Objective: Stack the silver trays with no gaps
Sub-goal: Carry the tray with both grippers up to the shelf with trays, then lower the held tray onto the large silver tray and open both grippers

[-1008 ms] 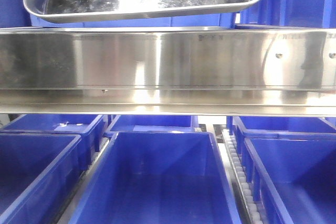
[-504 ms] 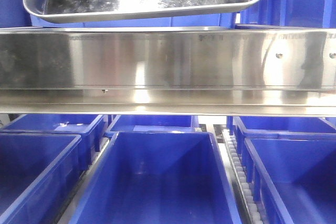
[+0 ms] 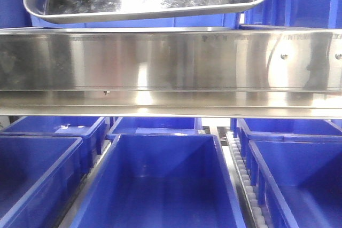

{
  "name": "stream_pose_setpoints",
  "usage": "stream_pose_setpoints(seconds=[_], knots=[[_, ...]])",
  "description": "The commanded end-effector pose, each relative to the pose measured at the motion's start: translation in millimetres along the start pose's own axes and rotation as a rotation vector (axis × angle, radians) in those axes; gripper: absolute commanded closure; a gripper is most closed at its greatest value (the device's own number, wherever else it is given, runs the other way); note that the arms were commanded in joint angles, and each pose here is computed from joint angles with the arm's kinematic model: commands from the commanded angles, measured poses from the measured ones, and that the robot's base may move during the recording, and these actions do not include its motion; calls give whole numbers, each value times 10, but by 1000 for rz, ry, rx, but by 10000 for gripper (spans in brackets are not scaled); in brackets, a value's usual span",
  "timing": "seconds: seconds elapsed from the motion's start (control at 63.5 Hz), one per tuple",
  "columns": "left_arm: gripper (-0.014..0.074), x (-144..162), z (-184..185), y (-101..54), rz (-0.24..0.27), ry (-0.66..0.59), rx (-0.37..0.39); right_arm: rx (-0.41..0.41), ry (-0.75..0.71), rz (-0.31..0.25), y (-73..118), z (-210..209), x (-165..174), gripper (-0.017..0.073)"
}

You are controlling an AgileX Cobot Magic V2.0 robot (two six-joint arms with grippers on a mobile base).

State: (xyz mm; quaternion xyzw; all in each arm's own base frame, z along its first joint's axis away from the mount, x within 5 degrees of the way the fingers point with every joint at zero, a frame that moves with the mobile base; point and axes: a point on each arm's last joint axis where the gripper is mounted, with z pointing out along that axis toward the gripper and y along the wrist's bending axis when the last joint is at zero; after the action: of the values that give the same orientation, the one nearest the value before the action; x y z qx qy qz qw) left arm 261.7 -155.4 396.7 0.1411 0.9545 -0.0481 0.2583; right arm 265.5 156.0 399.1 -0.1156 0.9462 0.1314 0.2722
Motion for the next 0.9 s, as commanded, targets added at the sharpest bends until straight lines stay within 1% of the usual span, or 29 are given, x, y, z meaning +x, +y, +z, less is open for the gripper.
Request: stream_pose_setpoints(seconds=[0.0,0.094,0.205,0.283,0.346,0.504,0.614,0.693,0.803,0.835,0.882], knots=[[642,-29,-251,62,36,-56,-33,-54,-138,-15,46,-274,-86,503],[642,-126,-345,88,45,-111,-63,-77,-166,-3,68,-281,-117,503],[642,-270,-396,119,37,-154,-80,-90,-202,33,87,-294,-210,503],[642,-377,-351,181,23,-162,-97,-86,-213,55,71,-265,-316,503],[642,-451,-300,251,2,-162,-114,-75,-206,73,36,-200,-396,503],[642,-567,-14,446,-51,-105,-156,-60,-146,110,-33,47,-539,503],[641,-606,196,544,-82,-55,-149,-44,-104,118,-57,287,-579,503],[641,-626,355,603,-84,-16,-142,-35,-76,120,-66,447,-591,503],[637,-637,519,643,-83,28,-129,-27,-53,122,-74,583,-596,500],[627,-634,564,647,-77,45,-126,-24,-50,124,-86,613,-601,500],[598,-635,610,666,-85,57,-122,-23,-51,125,-91,631,-605,488]])
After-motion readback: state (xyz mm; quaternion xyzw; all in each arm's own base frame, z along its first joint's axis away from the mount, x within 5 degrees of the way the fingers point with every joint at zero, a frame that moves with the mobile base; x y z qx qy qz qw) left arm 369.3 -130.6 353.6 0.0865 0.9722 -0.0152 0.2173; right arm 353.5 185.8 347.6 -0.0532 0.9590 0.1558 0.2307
